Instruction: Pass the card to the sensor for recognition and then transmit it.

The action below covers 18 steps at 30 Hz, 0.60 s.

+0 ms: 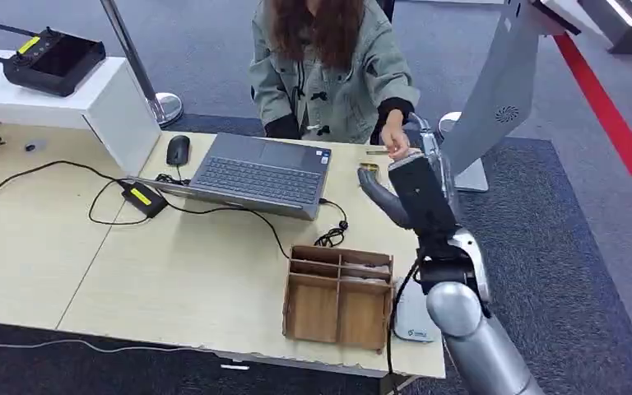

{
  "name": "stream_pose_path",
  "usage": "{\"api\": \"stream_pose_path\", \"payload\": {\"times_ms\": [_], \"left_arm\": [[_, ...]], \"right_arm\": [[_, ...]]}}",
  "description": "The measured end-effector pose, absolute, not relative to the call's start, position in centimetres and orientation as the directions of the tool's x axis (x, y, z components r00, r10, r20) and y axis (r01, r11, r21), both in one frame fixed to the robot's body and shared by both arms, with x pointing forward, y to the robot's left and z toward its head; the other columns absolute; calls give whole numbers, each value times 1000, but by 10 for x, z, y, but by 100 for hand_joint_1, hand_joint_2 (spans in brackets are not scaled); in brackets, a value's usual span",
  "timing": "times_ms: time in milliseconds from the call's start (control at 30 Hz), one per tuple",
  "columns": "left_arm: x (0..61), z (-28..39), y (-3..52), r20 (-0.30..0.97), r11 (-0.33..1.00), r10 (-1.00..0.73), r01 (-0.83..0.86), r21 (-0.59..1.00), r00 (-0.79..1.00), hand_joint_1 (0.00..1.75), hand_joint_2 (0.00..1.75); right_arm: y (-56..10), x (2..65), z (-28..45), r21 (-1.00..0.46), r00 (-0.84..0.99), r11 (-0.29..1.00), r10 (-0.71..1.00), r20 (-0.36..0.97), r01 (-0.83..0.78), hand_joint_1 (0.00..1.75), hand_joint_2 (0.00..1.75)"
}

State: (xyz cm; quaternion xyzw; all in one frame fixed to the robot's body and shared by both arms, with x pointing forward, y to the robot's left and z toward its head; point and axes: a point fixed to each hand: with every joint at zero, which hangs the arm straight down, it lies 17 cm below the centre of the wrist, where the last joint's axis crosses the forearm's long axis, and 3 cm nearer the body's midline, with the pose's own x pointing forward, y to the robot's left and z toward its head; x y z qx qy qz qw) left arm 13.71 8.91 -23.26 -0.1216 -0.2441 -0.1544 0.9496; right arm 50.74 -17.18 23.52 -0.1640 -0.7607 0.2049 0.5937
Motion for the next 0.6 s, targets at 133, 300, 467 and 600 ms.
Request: {"api": "stream_pose_path", "payload": {"times_ms": [133,300,467,600], "left_arm": [[138,-233,91,499,929,-220,336,-155,838,0,0],[139,-235,97,490,947,-175,283,-155,854,0,0],[143,-235,102,484,959,-135,237,-155,864,0,0],[144,-236,104,481,963,-118,219,-158,869,0,0]], "right_arm": [[-181,484,263,-414,-316,910,397,862,15,0,175],[-217,437,267,-6,-365,996,-25,931,-86,0,175],[-252,409,216,81,-299,993,-103,949,-85,0,175],[-264,401,177,111,-230,992,-123,965,-61,0,175]]}}
